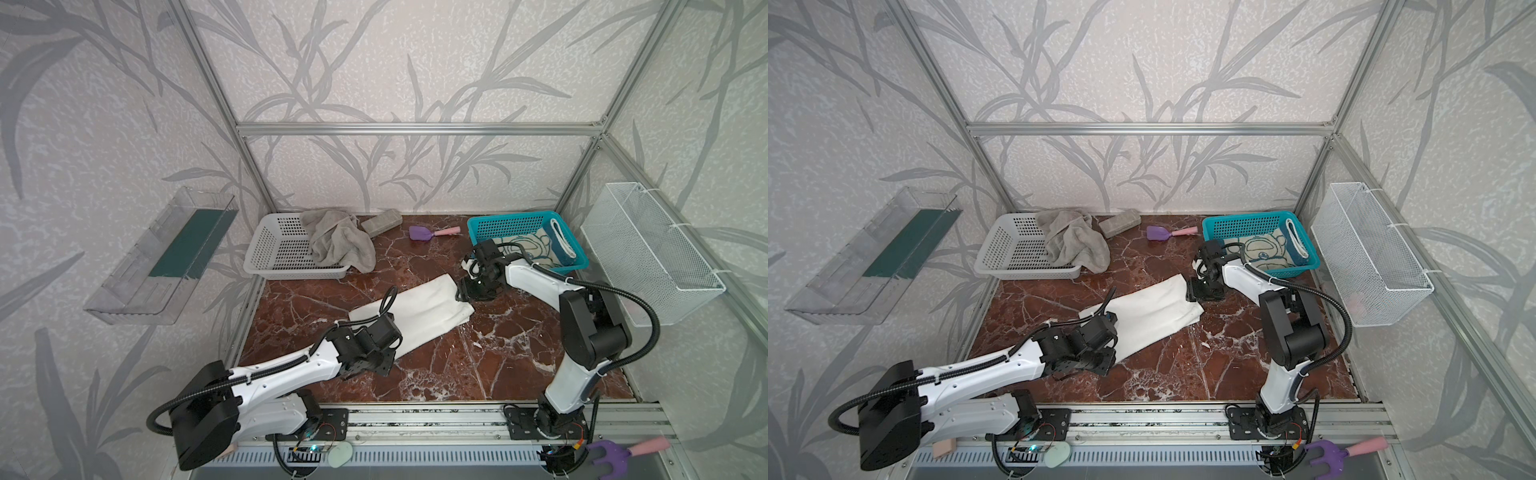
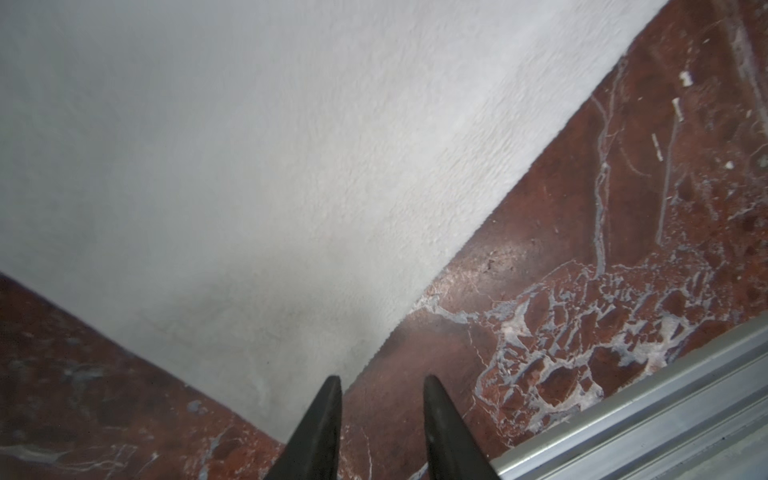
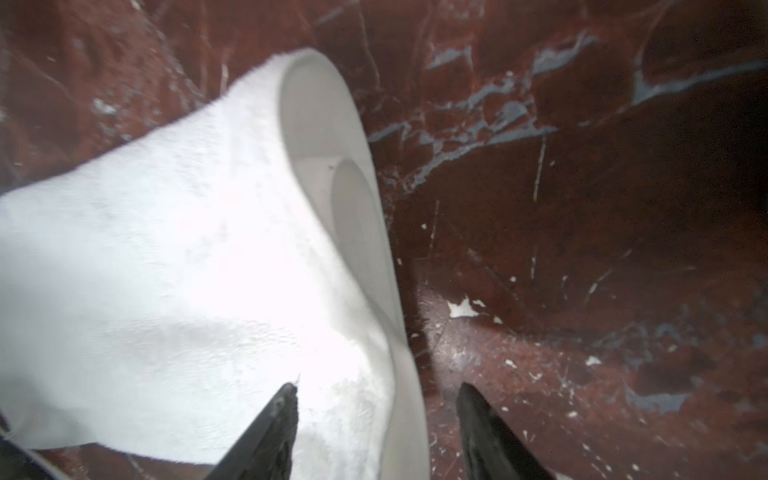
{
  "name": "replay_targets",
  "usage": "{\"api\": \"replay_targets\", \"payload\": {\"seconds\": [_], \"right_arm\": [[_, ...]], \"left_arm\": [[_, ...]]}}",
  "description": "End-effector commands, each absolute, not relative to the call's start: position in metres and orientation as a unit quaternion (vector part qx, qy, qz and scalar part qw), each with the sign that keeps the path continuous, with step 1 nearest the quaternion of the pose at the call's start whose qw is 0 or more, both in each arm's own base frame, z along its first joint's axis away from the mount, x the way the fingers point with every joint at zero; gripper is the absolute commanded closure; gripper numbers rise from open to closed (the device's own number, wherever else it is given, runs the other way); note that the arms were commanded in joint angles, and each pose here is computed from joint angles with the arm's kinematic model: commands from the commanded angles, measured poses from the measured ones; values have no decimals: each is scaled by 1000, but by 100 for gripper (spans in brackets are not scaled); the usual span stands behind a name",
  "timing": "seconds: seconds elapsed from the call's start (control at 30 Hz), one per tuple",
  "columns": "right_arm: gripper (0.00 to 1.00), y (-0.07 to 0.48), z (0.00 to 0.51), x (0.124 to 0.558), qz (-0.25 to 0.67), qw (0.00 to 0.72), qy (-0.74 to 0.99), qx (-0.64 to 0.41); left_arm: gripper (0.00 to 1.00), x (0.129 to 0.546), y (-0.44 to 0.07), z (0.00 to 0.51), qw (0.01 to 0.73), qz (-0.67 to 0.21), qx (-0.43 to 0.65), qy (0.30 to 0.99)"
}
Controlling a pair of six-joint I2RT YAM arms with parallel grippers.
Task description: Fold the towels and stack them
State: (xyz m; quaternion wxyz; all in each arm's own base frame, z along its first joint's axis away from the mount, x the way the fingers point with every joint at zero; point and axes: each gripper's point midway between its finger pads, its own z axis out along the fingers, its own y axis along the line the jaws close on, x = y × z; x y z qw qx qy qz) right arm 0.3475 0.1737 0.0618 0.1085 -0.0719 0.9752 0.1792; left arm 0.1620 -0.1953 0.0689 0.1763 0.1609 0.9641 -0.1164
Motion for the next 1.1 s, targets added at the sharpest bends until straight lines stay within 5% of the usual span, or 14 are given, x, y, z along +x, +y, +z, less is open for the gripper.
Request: {"api": "replay_targets", "payload": {"seconds": [0.0,0.17,0.33,0.7,0.87,1.03,1.07], "right_arm": [[35,186,79,353,208,114,968,-79],[34,188,56,359,201,72,975,-63],[33,191,37,348,171,46,982,-69],[34,229,-15,299,182,-44,979,-82],[57,255,-22,290,232,-63,969,-65],[100,271,2,305,240,-31,967,-82],[100,268,10,311,225,-17,970,-91]], "left_arm": [[63,200,-221,110,256,-153,151,943],[65,252,-303,136,267,-211,179,923],[66,284,-351,105,227,-203,183,935],[67,277,-304,2,135,-131,73,979],[67,270,-302,-11,130,-151,63,978],[67,271,-303,-6,131,-169,60,975],[67,273,-302,-2,135,-171,58,974]]}}
